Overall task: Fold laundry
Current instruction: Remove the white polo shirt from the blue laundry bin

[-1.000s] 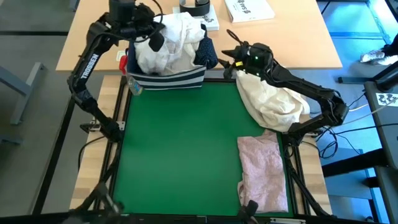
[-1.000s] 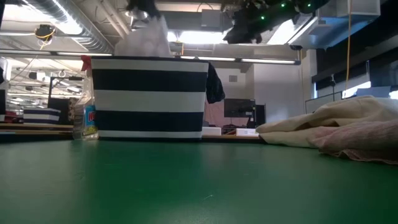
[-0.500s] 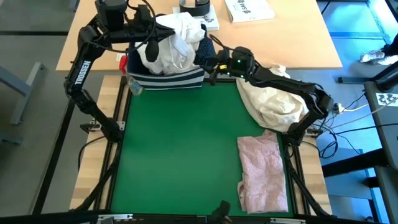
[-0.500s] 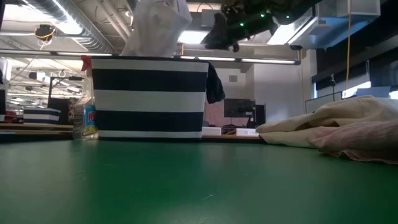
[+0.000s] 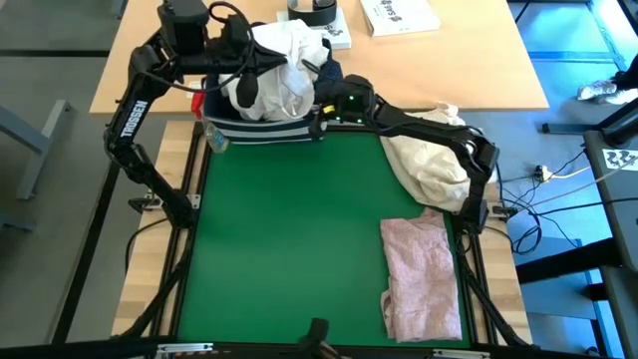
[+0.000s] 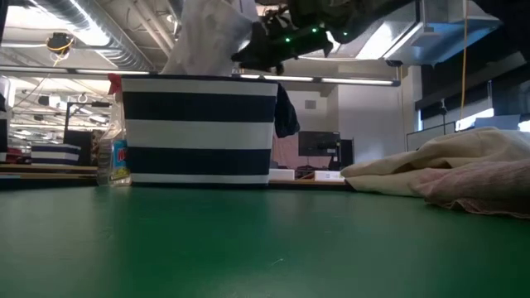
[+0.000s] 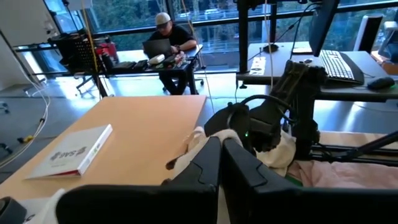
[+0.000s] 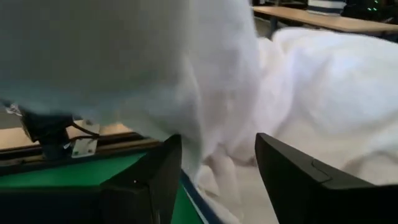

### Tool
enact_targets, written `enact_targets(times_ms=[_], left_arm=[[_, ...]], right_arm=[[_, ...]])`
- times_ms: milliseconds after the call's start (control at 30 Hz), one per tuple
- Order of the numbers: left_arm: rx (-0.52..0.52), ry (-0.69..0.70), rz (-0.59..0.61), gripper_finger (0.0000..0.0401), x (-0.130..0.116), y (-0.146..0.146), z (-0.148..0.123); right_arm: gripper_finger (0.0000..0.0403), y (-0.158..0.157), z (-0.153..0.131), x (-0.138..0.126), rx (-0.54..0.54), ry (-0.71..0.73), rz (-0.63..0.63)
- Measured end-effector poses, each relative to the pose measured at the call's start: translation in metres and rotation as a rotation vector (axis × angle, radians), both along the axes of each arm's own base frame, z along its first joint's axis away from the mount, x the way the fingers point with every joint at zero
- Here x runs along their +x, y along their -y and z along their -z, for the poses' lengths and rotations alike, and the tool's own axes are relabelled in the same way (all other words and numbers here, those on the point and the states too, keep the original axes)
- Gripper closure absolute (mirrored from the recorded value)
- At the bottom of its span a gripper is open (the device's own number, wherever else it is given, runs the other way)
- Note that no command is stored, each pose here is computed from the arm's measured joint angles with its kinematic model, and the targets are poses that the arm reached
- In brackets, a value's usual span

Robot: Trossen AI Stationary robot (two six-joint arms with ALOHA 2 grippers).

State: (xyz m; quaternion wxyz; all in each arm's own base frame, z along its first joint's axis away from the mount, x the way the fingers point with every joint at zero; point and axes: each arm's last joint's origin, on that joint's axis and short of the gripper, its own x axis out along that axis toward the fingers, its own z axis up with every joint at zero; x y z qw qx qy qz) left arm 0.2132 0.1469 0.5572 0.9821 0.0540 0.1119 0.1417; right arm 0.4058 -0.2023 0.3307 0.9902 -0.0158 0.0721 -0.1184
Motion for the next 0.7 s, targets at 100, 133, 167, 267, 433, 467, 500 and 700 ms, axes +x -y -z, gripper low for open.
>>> enact_targets(times_ms=[100, 133, 167, 267, 433, 467, 500, 700], left_arm=[[0.000, 0.000, 0.005, 0.0397, 0.001, 0.001, 0.000], [0.000, 0.000, 0.005, 0.0397, 0.001, 0.001, 0.000], [0.000, 0.000, 0.005, 0.0397, 0.001, 0.001, 0.000], [0.000, 0.000, 0.005, 0.0397, 0.001, 0.001, 0.000], [0.005, -0.002, 0.005, 0.0397, 0.001, 0.001, 0.000], [0.006, -0.002, 0.004, 0.0397, 0.001, 0.001, 0.000], [0.007, -0.003, 0.000, 0.0397, 0.001, 0.001, 0.000], [0.088, 0.006, -0.113, 0.0397, -0.011, 0.005, -0.008]], right_arm=[[0.0196, -0.002, -0.006, 0.001, -0.016, 0.025, -0.081], [0.0196, -0.003, -0.007, 0.001, -0.033, 0.033, -0.095], [0.0196, -0.003, -0.008, 0.001, -0.043, 0.042, -0.096], [0.0209, -0.002, -0.013, 0.001, -0.068, 0.080, -0.094], [0.0304, -0.003, -0.015, 0.002, -0.149, 0.088, -0.113], [0.0334, -0.003, -0.015, 0.002, -0.155, 0.083, -0.123], [0.0364, -0.003, -0.015, 0.001, -0.166, 0.083, -0.131], [0.0389, -0.011, -0.064, -0.017, -0.237, 0.129, -0.108]])
